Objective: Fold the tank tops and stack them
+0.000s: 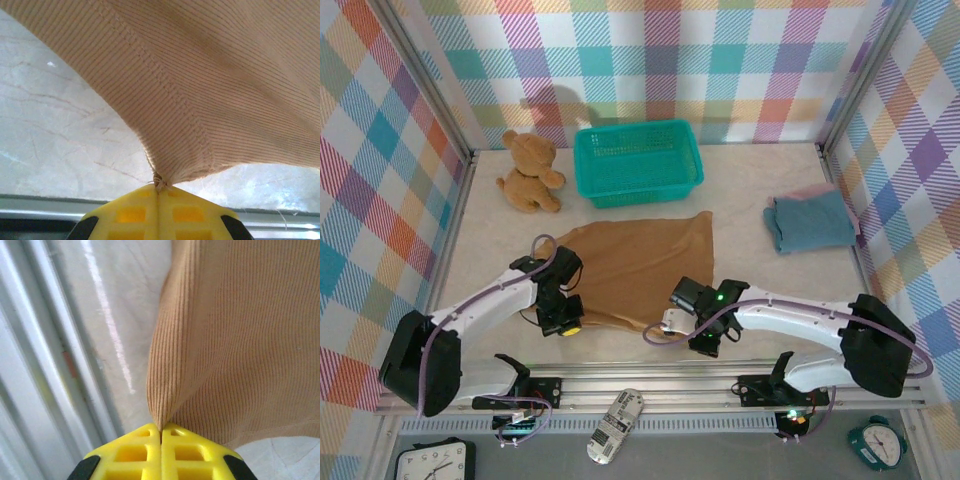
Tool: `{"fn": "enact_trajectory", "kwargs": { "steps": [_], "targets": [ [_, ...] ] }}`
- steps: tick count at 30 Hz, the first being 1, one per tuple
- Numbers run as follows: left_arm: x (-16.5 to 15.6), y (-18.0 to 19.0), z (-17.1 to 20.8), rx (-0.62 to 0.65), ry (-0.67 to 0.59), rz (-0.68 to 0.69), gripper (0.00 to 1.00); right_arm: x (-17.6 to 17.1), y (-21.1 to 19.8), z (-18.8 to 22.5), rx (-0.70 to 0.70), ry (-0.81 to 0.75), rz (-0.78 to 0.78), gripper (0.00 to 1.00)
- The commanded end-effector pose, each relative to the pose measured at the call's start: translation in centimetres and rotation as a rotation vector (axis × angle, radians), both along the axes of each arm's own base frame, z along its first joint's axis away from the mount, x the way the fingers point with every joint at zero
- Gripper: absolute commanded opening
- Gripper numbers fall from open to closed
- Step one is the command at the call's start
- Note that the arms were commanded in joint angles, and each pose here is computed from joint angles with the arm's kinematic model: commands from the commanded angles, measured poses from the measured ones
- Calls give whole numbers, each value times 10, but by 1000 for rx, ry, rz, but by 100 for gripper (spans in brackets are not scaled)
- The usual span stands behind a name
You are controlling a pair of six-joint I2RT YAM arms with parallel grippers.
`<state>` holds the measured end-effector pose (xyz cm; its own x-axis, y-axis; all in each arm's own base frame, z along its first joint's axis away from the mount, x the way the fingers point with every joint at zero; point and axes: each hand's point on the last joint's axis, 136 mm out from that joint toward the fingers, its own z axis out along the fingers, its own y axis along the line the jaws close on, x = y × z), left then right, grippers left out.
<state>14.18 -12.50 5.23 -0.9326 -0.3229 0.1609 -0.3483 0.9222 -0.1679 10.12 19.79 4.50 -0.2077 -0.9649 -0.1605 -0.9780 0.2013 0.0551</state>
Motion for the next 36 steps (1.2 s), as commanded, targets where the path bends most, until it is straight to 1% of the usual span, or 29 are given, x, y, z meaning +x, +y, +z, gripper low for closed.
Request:
{"fn": "enact_trajectory", "kwargs": {
  "steps": [1, 4, 6, 8, 13, 18, 22, 27, 32, 34, 36],
  "targets": [
    [-7, 8, 18, 29, 3, 3, 0, -9, 8, 23, 80, 76, 18, 4],
    [4, 11, 32, 50, -38, -6, 0, 1, 13, 37, 150, 87, -36, 4],
    [14, 13, 37, 64, -54, -19, 0, 8, 13, 42, 168, 105, -77, 4],
    [23, 17, 35, 85, -52, -34, 0, 13, 12, 42, 179, 127, -105, 4],
    [54, 16, 38, 79, -81, -54, 0, 32, 5, 35, 181, 172, -205, 5],
    [82, 7, 33, 80, -88, -109, 0, 55, -1, 36, 218, 197, -302, 6],
    [101, 3, 28, 90, -90, -141, 0, 67, -10, 29, 200, 218, -357, 7],
    [119, 1, 24, 122, -87, -179, 0, 90, -17, 22, 174, 195, -397, 10],
    [130, -6, 11, 114, -68, -203, 0, 116, -28, 5, 104, 140, -434, 20],
    [130, -8, 6, 107, -62, -204, 0, 126, -33, -2, 72, 106, -448, 26],
    [132, -6, 3, 116, -57, -214, 0, 139, -41, -8, 31, 36, -454, 27]
  ]
}}
